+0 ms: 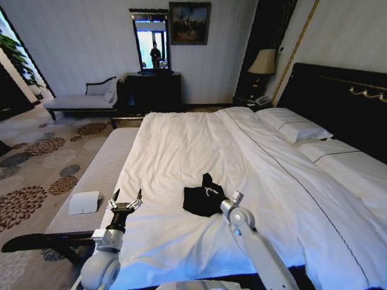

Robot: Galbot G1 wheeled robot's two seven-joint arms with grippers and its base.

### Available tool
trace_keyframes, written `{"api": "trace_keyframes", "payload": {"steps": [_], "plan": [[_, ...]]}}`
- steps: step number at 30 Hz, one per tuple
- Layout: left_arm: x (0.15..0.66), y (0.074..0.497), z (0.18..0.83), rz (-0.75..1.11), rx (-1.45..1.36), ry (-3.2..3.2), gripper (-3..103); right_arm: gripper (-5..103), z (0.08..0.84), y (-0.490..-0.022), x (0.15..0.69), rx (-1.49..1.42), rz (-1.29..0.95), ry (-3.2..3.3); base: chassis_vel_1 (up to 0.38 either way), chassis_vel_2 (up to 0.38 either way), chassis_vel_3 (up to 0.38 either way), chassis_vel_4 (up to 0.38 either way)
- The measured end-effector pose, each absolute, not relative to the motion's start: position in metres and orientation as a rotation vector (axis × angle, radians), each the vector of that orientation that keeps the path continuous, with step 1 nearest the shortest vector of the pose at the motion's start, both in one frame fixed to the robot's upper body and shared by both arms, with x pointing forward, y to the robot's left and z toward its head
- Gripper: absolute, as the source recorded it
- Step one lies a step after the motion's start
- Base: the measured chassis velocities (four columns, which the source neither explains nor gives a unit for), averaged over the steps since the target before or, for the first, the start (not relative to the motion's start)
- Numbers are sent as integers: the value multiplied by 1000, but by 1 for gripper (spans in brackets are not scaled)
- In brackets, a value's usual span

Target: Fold the clothes on the bed.

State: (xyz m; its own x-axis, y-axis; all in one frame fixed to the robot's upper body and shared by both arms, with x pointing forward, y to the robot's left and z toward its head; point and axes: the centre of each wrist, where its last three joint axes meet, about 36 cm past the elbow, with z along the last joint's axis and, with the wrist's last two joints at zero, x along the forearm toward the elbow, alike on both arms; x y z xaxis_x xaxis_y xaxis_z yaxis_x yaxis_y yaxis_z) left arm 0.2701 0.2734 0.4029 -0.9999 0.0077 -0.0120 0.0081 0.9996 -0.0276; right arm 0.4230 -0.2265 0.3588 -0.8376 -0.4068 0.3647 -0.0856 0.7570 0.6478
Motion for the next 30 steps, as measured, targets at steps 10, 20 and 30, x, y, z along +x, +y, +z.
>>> {"api": "trace_keyframes", "payload": {"steps": [10, 20, 30], "plan": [[270, 273, 403, -43, 13, 3129, 100, 3, 357, -223, 421, 403, -823, -2455, 0, 0, 0, 0], [270, 273, 403, -43, 13, 3129, 100, 3, 356, -215, 423, 426, -812, -2437, 0, 0, 0, 0], [270, 273, 403, -43, 13, 3129, 100, 23, 351, -204, 416, 455, -779, -2396, 0, 0, 0, 0]]}}
